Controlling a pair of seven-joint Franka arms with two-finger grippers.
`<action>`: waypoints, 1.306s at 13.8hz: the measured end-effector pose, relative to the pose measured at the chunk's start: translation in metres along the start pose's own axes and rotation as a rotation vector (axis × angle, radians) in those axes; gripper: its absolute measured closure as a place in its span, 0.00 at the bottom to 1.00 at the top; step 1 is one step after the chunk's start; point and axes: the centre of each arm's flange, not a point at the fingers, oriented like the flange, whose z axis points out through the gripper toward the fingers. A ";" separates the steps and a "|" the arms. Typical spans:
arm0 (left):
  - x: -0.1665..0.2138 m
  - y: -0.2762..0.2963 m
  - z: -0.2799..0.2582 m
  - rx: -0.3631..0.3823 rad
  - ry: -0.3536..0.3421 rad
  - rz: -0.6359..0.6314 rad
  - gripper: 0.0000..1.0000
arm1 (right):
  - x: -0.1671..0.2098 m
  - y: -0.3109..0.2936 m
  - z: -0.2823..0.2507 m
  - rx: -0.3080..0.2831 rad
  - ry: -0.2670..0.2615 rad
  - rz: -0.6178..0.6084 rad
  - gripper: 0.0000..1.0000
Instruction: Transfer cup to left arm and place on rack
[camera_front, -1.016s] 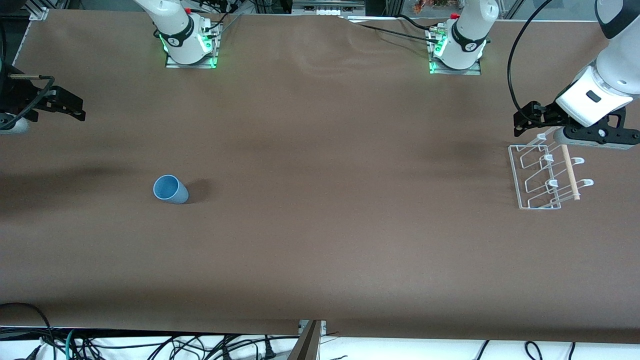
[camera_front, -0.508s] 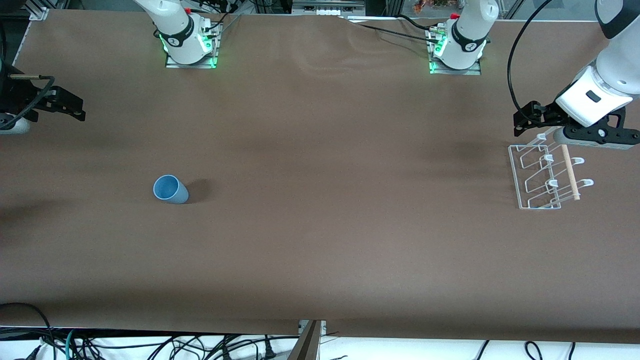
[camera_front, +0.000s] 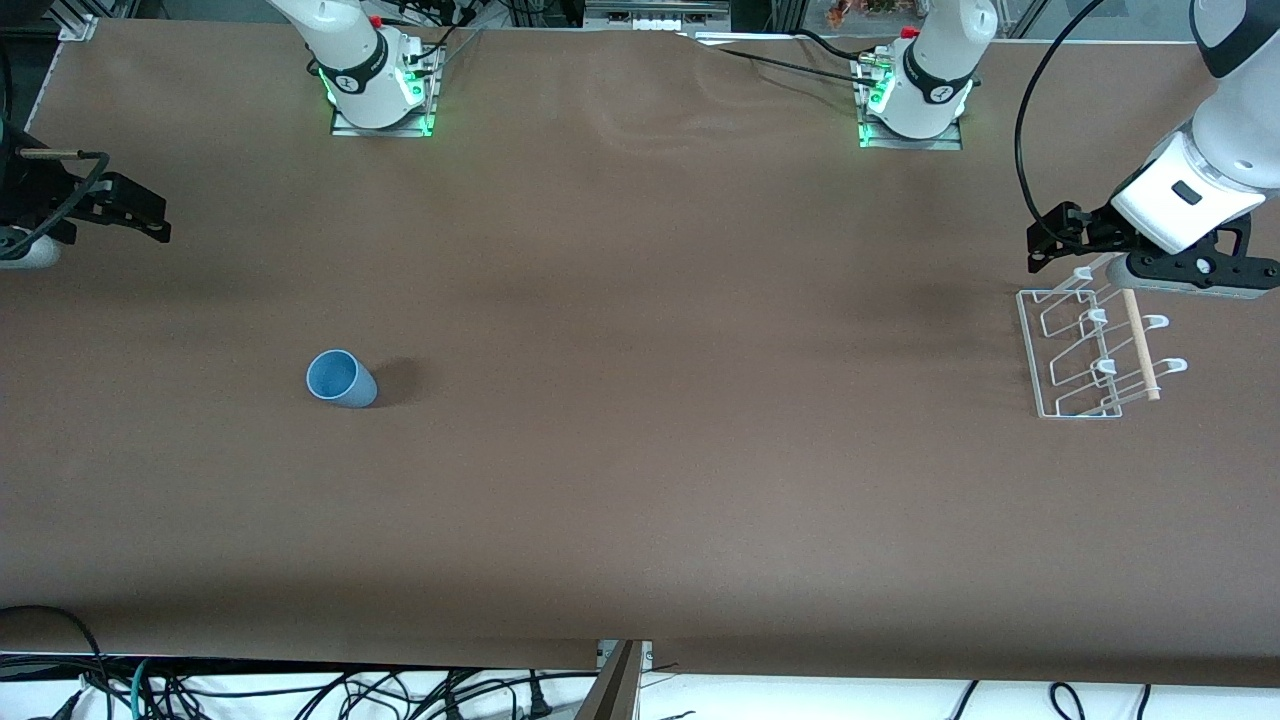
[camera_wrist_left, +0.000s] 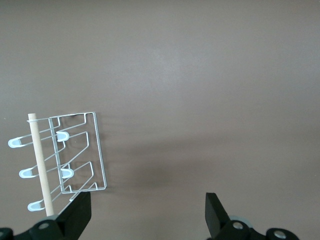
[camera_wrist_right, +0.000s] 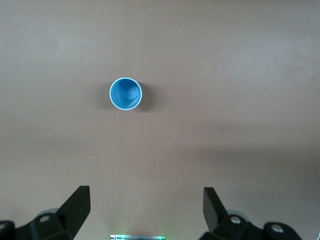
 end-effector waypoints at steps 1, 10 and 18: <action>0.000 0.000 0.000 0.000 -0.002 0.000 0.00 | 0.000 0.000 0.000 0.000 -0.001 0.000 0.00; -0.001 0.000 0.001 0.000 -0.007 0.000 0.00 | 0.023 -0.001 0.038 0.004 -0.064 -0.004 0.00; -0.001 0.000 0.000 0.000 -0.008 0.000 0.00 | 0.086 -0.011 0.144 0.011 -0.110 -0.025 0.00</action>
